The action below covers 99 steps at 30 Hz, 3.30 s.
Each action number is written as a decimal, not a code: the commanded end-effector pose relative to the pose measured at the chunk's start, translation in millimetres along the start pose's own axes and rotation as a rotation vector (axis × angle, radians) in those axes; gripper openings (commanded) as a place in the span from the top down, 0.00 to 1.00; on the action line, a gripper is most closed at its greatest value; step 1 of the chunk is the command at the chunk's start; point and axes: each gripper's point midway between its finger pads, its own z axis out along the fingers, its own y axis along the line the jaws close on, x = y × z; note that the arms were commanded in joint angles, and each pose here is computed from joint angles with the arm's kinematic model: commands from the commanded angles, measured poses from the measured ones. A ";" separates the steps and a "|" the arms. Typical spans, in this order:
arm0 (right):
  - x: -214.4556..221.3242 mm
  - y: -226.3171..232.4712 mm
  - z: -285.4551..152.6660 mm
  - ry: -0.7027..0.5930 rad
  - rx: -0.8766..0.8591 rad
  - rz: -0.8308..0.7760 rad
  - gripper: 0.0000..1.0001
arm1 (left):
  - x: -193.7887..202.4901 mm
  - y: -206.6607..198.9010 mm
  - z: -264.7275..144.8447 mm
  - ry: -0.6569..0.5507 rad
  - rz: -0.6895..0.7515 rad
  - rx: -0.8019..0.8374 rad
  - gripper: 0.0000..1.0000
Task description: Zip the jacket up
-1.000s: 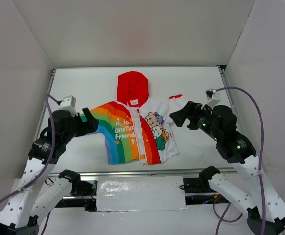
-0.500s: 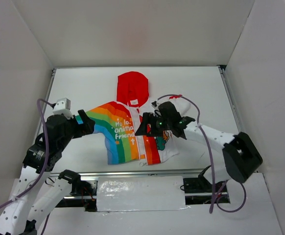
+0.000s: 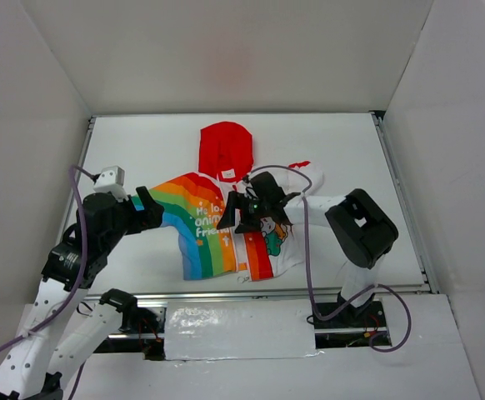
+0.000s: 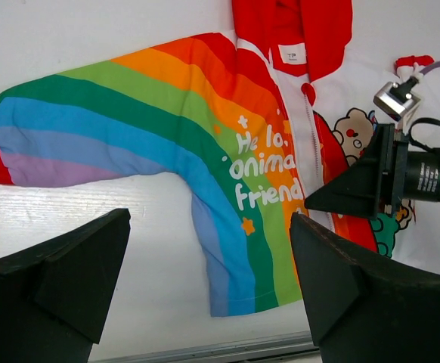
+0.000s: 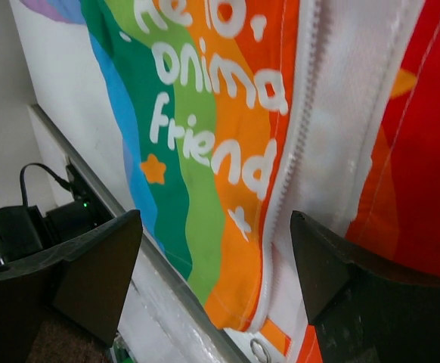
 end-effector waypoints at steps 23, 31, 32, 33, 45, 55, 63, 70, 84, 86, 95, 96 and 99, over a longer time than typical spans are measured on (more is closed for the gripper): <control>2.8 31.9 5.4 0.012 -0.138 0.027 0.27 | -7.7 -7.3 1.5 -0.032 0.021 0.051 0.01; 19.9 30.1 7.1 0.042 -0.155 0.042 0.42 | -7.7 -7.7 1.8 -0.032 0.022 0.055 0.01; 20.6 32.9 4.1 0.038 -0.159 0.035 0.42 | -7.3 -7.5 1.7 -0.031 0.022 0.054 0.01; 21.3 33.9 2.7 0.037 -0.159 0.032 0.42 | -6.8 -7.7 2.3 -0.029 0.022 0.055 0.01; 46.8 24.3 -10.8 0.047 -0.155 0.037 0.40 | -5.6 -10.2 4.5 -0.017 0.027 0.066 0.01; 61.0 15.6 -7.6 0.076 -0.158 0.052 0.39 | -5.4 -10.7 4.4 -0.017 0.027 0.070 0.01; 70.5 16.0 -1.6 0.103 -0.158 0.053 0.42 | -5.3 -9.8 3.7 -0.019 0.026 0.068 0.01; 80.4 5.4 2.2 0.109 -0.116 0.064 0.53 | -6.3 -10.2 3.5 -0.022 0.026 0.069 0.01; 60.4 50.8 -16.1 0.040 -0.267 0.054 1.00 | 14.4 -48.2 -2.3 0.079 -0.028 0.279 0.01; 53.4 66.1 -24.0 0.009 -0.317 0.034 1.00 | 20.1 -70.0 -5.5 0.100 -0.090 0.404 0.02; 28.5 134.9 -61.5 -0.042 -0.516 -0.019 1.00 | 88.1 -105.1 -11.5 0.251 -0.217 0.758 0.05; 26.0 140.6 -63.5 -0.043 -0.530 -0.021 1.00 | 89.9 -107.5 -13.4 0.251 -0.215 0.786 0.05; 26.7 147.6 -65.1 -0.023 -0.553 -0.022 1.00 | 95.7 -110.8 -14.7 0.253 -0.222 0.836 0.12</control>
